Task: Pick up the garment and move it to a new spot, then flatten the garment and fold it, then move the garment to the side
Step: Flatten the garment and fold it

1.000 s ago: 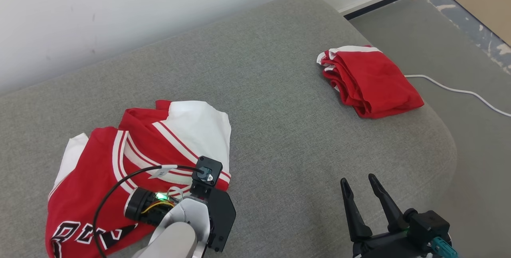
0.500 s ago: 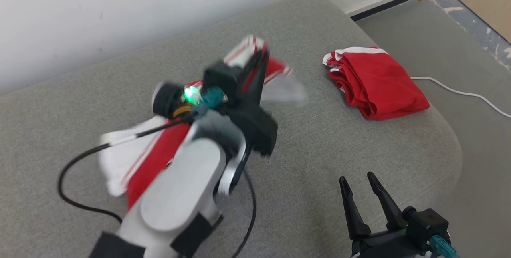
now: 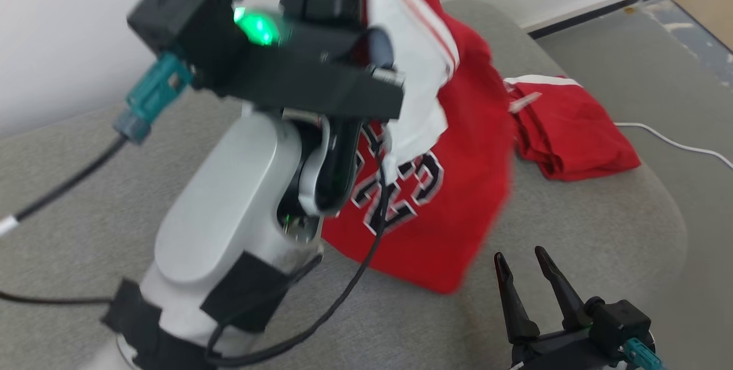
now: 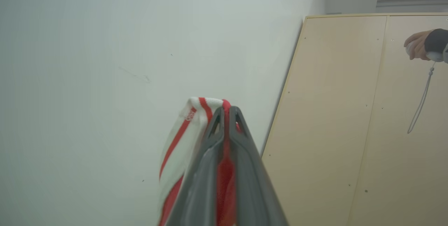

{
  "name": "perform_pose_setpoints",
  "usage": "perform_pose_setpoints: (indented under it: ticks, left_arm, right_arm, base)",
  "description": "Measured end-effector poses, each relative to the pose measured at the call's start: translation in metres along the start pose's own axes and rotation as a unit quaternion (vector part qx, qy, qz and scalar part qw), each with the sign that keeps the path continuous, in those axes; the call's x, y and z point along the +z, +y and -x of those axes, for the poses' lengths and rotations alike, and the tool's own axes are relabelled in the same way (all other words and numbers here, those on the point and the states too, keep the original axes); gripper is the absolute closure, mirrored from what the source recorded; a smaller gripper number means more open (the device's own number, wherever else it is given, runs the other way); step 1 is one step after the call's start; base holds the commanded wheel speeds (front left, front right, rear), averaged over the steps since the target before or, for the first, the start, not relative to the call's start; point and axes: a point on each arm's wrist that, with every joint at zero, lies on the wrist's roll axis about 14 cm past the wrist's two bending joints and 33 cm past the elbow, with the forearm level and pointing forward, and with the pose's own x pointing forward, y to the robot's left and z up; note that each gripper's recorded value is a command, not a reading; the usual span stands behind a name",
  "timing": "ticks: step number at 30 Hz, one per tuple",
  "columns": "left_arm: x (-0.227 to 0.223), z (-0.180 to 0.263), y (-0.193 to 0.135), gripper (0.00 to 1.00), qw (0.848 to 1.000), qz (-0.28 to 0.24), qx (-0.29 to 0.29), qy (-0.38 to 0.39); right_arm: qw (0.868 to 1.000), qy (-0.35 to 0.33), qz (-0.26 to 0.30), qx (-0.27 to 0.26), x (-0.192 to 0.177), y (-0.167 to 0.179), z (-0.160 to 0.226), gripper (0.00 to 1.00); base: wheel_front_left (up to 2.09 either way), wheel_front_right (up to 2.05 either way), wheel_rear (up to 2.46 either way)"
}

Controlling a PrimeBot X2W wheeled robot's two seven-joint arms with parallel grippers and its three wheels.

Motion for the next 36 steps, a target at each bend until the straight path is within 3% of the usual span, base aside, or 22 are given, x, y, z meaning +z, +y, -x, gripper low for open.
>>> perform_pose_setpoints:
  ticks: [4,8,9,13,14,15,17,20,31,36]
  left_arm:
    - [-0.031,0.049,0.067,1.00,0.992,-0.009,0.112,0.050]
    - [-0.044,0.132,0.143,1.00,0.965,-0.026,0.246,0.092]
    - [-0.044,0.132,0.143,1.00,0.965,-0.026,0.246,0.092]
    - [-0.051,0.237,0.198,1.00,0.916,-0.051,0.369,0.148]
    - [-0.044,0.279,0.216,1.00,0.891,-0.066,0.420,0.160]
    - [-0.038,0.293,0.223,1.00,0.882,-0.075,0.437,0.162]
    - [-0.026,0.310,0.230,1.00,0.870,-0.089,0.460,0.155]
    - [-0.007,0.319,0.232,1.00,0.863,-0.095,0.478,0.129]
    - [0.030,0.312,0.197,1.00,0.872,-0.124,0.467,0.076]
    - [0.026,0.325,0.192,1.00,0.861,-0.125,0.482,0.103]
  right_arm:
    - [1.000,0.006,0.001,0.020,-0.004,0.010,-0.009,0.00]
    - [0.999,0.015,0.002,0.046,-0.010,0.025,-0.017,0.00]
    - [0.999,0.015,0.002,0.046,-0.010,0.025,-0.017,0.00]
    - [0.998,0.023,0.003,0.067,-0.016,0.036,-0.023,0.00]
    - [0.997,0.026,0.004,0.076,-0.018,0.041,-0.025,0.00]
    - [0.996,0.028,0.005,0.082,-0.019,0.044,-0.025,0.00]
    - [0.995,0.029,0.006,0.092,-0.020,0.050,-0.027,0.00]
    - [0.994,0.027,0.006,0.102,-0.019,0.055,-0.027,0.00]
    - [0.993,0.024,0.008,0.118,-0.017,0.062,-0.022,0.00]
    - [0.992,0.025,0.007,0.122,-0.018,0.064,-0.022,0.00]
  base:
    - [0.00,0.00,0.00]
    - [0.00,0.00,0.00]
    - [0.00,0.00,0.00]
    - [0.00,0.00,0.00]
    - [0.00,0.00,0.00]
    - [0.00,0.00,0.00]
    - [0.00,0.00,0.00]
    - [0.00,0.00,0.00]
    - [0.00,0.00,0.00]
    - [0.00,0.00,0.00]
